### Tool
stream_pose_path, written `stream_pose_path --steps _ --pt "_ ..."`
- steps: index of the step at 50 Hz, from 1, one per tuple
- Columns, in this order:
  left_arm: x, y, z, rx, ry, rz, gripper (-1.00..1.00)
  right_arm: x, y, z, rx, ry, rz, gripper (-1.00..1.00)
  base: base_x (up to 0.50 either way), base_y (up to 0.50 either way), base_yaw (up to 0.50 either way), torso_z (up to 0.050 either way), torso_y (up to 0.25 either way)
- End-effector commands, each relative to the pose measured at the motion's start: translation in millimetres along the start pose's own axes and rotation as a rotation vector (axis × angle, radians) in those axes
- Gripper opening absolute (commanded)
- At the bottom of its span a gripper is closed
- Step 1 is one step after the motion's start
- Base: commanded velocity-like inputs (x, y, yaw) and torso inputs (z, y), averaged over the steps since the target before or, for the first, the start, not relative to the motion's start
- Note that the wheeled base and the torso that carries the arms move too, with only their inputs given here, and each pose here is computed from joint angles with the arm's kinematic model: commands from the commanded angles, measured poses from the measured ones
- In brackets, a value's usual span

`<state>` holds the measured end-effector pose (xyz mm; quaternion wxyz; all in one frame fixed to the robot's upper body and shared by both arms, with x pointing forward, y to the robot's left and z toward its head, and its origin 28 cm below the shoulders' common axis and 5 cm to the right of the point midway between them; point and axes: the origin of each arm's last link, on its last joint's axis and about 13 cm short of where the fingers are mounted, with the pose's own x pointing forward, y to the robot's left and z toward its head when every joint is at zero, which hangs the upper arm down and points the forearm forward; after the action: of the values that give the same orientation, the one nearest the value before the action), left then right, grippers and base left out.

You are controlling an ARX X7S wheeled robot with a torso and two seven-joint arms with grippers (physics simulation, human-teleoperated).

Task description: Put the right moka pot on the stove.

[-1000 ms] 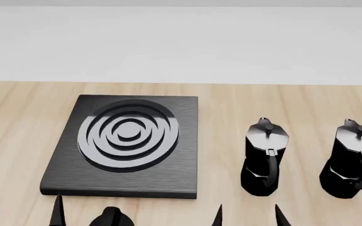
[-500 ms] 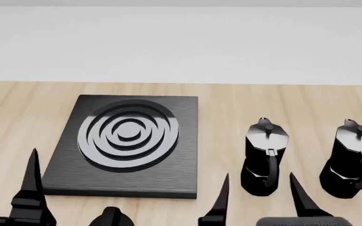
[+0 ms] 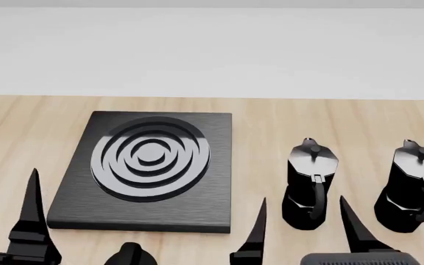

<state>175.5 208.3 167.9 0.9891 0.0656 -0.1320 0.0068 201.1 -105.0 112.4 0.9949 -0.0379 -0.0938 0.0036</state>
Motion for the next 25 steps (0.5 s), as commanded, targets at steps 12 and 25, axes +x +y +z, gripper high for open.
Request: stream_pose_path --steps 12,25 --pt "-0.5 -1.8 -7.5 0.041 -0.017 0.022 1.00 -2.2 2.4 -0.3 -0.017 -0.008 0.017 1.00 0.00 0.00 0.00 0.000 -0.083" --pt "-0.5 -1.9 -8.1 0.035 -0.014 0.019 1.00 -2.3 2.0 0.8 -0.021 -0.012 0.013 1.00 0.00 0.00 0.00 0.000 -0.118"
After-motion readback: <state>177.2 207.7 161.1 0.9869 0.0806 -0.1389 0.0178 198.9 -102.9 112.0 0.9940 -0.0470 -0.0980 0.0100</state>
